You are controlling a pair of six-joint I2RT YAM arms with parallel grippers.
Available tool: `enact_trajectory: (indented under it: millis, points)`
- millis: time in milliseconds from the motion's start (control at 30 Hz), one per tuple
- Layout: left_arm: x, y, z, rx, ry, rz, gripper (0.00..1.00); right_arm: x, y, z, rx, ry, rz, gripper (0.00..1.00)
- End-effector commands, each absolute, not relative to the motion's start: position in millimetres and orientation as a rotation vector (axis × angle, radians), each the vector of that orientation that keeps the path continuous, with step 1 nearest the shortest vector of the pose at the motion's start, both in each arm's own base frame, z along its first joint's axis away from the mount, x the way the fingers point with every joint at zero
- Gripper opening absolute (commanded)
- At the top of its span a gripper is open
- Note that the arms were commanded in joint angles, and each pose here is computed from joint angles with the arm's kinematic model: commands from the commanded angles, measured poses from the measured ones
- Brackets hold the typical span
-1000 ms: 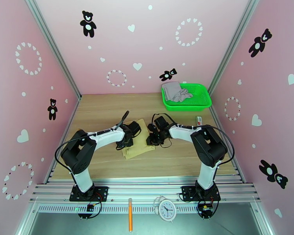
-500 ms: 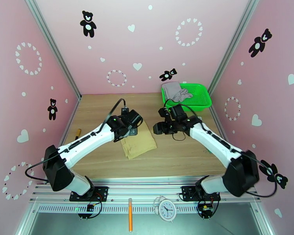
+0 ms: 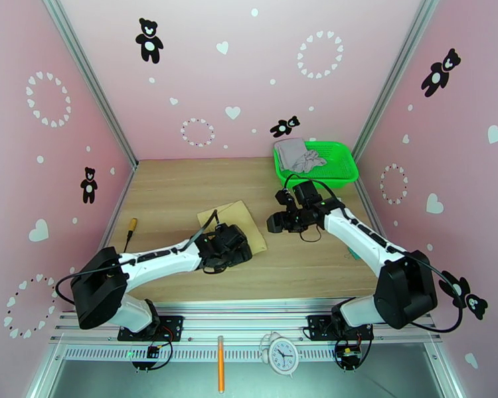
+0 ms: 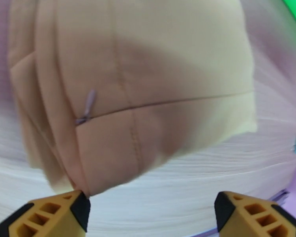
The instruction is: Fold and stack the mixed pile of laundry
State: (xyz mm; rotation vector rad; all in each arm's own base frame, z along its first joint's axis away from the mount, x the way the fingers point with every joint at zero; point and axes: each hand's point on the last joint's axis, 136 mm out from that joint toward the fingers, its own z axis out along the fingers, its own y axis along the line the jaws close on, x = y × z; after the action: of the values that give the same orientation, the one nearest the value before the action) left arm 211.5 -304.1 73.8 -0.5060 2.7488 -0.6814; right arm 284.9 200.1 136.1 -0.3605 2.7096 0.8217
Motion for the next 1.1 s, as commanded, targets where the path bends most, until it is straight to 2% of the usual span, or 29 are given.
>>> enact_trajectory:
  millis: [0, 100, 267, 433, 533, 567, 667, 733, 800, 900, 1067]
  points:
    - [211.4, -332.8, 67.8, -0.791, 2.688, -0.877, 0.9, 279.4, 200.2, 135.5, -0.401, 2.693, 0.839, 0.72]
    - [203.3, -342.4, 68.3, -0.847, 2.672, -0.885, 0.87, 276.7, 199.4, 134.5, -0.408, 2.686, 0.841, 0.72]
    - [208.8, -313.8, 112.1, -0.707, 2.604, -0.556, 0.87, 272.5, 201.6, 133.5, -0.432, 2.675, 0.871, 0.73]
    - [208.3, -304.9, 132.7, -0.655, 2.567, -0.488, 0.84, 274.1, 186.7, 136.0, -0.365, 2.671, 0.847, 0.72]
    - [200.1, -332.3, 120.2, -0.614, 2.633, -0.579, 0.75, 283.2, 163.2, 138.7, -0.231, 2.666, 0.805, 0.71]
    - [197.1, -345.6, 114.1, -0.606, 2.652, -0.625, 0.66, 285.7, 155.9, 139.3, -0.189, 2.662, 0.803, 0.7]
    - [190.7, -377.2, 95.2, -0.573, 2.706, -0.699, 0.5, 289.0, 141.7, 141.9, -0.105, 2.649, 0.818, 0.66]
    - [190.6, -393.1, 82.9, -0.545, 2.74, -0.709, 0.33, 287.2, 137.0, 142.9, -0.082, 2.643, 0.827, 0.65]
    - [191.7, -398.7, 73.0, -0.535, 2.759, -0.679, 0.24, 283.4, 135.9, 143.9, -0.075, 2.64, 0.837, 0.62]
    - [198.2, -390.2, 59.1, -0.545, 2.768, -0.59, 0.17, 277.2, 134.3, 145.4, -0.075, 2.634, 0.836, 0.62]
    - [215.1, -344.9, 32.1, -0.631, 2.777, -0.449, 0.16, 270.2, 129.4, 143.8, -0.055, 2.628, 0.823, 0.62]
